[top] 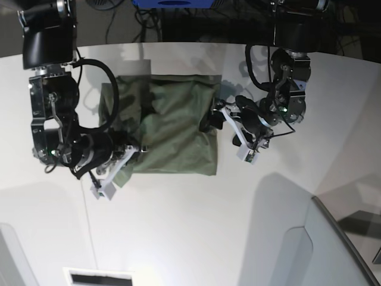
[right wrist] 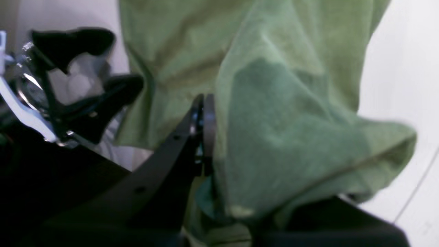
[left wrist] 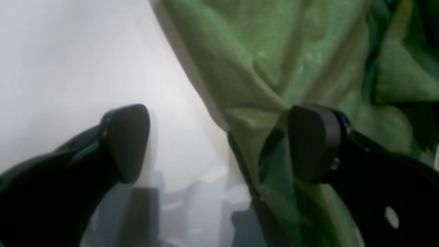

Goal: Layout the t-shirt on the table in an organized manner, then fold the t-shirt properly
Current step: 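Fold the shirt over with both grippers into a compact square, then press the folded square flat with the right gripper, withdraw the left gripper, then grasp the folded shirt edge with the right gripper and pull it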

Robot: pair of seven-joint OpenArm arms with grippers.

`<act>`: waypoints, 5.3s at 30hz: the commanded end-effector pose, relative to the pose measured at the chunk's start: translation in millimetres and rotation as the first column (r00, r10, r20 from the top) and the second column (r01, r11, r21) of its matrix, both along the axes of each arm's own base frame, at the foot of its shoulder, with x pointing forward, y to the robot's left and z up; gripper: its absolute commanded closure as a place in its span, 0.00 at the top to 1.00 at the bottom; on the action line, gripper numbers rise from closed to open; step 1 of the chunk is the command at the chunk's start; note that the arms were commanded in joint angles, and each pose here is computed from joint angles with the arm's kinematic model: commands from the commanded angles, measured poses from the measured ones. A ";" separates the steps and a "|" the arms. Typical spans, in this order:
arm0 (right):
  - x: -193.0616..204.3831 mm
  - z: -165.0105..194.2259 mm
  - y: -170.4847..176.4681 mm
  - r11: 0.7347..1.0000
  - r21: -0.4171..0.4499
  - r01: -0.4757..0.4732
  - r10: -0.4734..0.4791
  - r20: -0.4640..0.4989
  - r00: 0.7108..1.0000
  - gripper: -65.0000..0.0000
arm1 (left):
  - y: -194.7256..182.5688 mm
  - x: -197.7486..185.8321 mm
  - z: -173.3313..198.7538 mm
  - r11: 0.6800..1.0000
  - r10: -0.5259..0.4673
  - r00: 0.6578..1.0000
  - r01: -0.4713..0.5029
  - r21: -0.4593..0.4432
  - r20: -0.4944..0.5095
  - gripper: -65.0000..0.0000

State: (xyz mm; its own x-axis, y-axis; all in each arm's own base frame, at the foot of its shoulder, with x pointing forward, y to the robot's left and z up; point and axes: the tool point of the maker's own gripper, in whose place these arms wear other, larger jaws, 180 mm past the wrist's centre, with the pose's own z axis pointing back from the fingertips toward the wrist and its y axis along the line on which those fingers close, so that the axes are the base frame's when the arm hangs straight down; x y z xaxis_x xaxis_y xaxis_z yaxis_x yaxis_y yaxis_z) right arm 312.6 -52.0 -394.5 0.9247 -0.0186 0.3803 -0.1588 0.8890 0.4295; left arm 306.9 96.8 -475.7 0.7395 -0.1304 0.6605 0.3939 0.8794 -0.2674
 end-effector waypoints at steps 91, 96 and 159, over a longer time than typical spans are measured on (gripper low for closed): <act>21.7 -30.3 99.4 0.983 0.175 0.055 -0.033 -0.123 0.992 0.29 | 187.6 -57.5 29.3 0.914 0.274 0.948 -0.310 0.261 0.164 0.96; 20.6 -29.5 103.2 0.980 0.192 0.056 -0.031 -0.127 0.991 0.61 | 189.8 -64.2 19.0 0.913 0.287 0.948 -0.314 0.260 0.134 0.96; -25.2 -0.1 106.3 0.906 0.377 0.193 -0.056 -0.347 0.936 0.32 | 195.3 -56.6 19.6 0.910 0.300 0.944 -0.327 0.257 0.140 0.96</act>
State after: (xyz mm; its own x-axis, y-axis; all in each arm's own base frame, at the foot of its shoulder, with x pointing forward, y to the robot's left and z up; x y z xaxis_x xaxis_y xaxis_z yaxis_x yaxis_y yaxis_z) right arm 277.7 53.6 -406.1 0.9731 -0.2283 -0.0294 0.1743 0.6470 0.7423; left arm 240.8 286.5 -467.8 0.7375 -0.0806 0.6706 0.0977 0.9951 0.0122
